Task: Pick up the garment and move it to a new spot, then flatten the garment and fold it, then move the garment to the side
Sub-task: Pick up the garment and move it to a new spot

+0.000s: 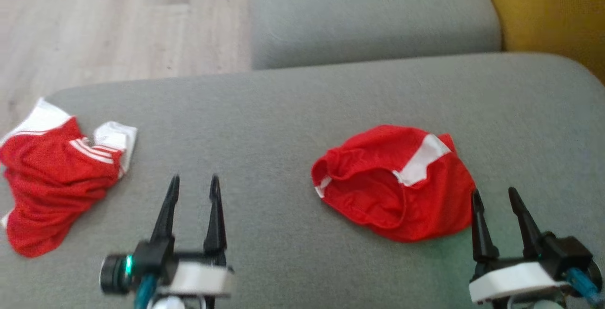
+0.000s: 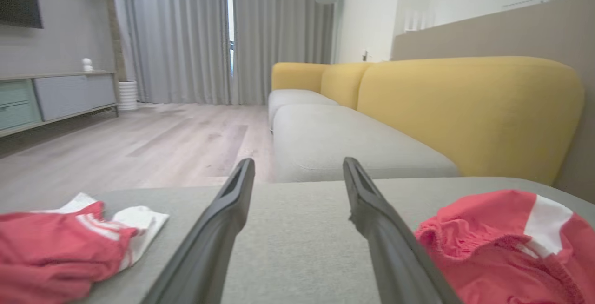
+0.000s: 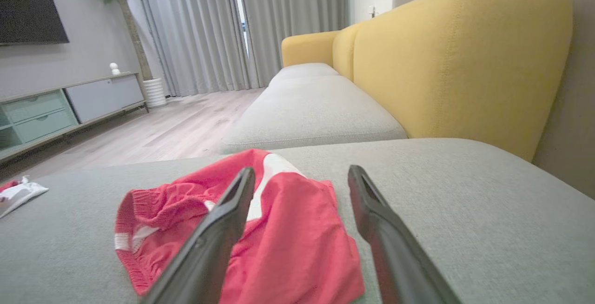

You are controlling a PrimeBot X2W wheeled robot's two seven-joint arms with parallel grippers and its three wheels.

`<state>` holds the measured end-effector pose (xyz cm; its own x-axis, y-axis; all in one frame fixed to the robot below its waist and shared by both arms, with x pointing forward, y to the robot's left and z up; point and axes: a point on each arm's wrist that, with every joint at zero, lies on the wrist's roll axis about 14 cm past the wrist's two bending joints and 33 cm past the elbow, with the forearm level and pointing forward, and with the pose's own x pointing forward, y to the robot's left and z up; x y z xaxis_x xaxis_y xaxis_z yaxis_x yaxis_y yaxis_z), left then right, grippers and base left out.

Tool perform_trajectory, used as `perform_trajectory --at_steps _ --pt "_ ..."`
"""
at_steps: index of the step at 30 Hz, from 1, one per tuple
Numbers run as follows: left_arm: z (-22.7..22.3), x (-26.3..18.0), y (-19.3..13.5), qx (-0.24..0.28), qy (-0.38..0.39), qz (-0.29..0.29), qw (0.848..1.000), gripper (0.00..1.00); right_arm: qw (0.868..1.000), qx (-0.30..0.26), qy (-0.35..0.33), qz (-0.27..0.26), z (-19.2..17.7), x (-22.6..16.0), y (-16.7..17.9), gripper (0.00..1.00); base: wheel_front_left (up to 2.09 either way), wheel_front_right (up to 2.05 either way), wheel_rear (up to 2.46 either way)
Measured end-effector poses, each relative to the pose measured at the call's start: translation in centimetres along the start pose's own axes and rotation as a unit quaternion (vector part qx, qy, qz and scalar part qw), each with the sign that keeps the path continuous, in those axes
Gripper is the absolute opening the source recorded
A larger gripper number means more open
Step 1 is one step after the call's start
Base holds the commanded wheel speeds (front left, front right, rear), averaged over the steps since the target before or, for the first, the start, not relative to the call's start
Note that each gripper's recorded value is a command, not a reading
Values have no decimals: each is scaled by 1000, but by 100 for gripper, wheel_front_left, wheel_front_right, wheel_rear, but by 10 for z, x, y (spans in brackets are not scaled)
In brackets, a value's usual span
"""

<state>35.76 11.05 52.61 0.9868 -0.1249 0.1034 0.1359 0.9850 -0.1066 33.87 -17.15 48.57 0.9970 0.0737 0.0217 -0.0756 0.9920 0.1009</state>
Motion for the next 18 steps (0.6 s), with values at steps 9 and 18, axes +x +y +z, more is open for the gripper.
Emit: perform_trajectory --at_steps 9,18 --pt "-25 -73 2 23 28 10 999 100 1000 0 4 19 -5 -26 13 100 0 0 0" --pt "-37 -85 7 43 45 10 998 100 1000 3 25 18 -18 -39 13 100 0 0 0"
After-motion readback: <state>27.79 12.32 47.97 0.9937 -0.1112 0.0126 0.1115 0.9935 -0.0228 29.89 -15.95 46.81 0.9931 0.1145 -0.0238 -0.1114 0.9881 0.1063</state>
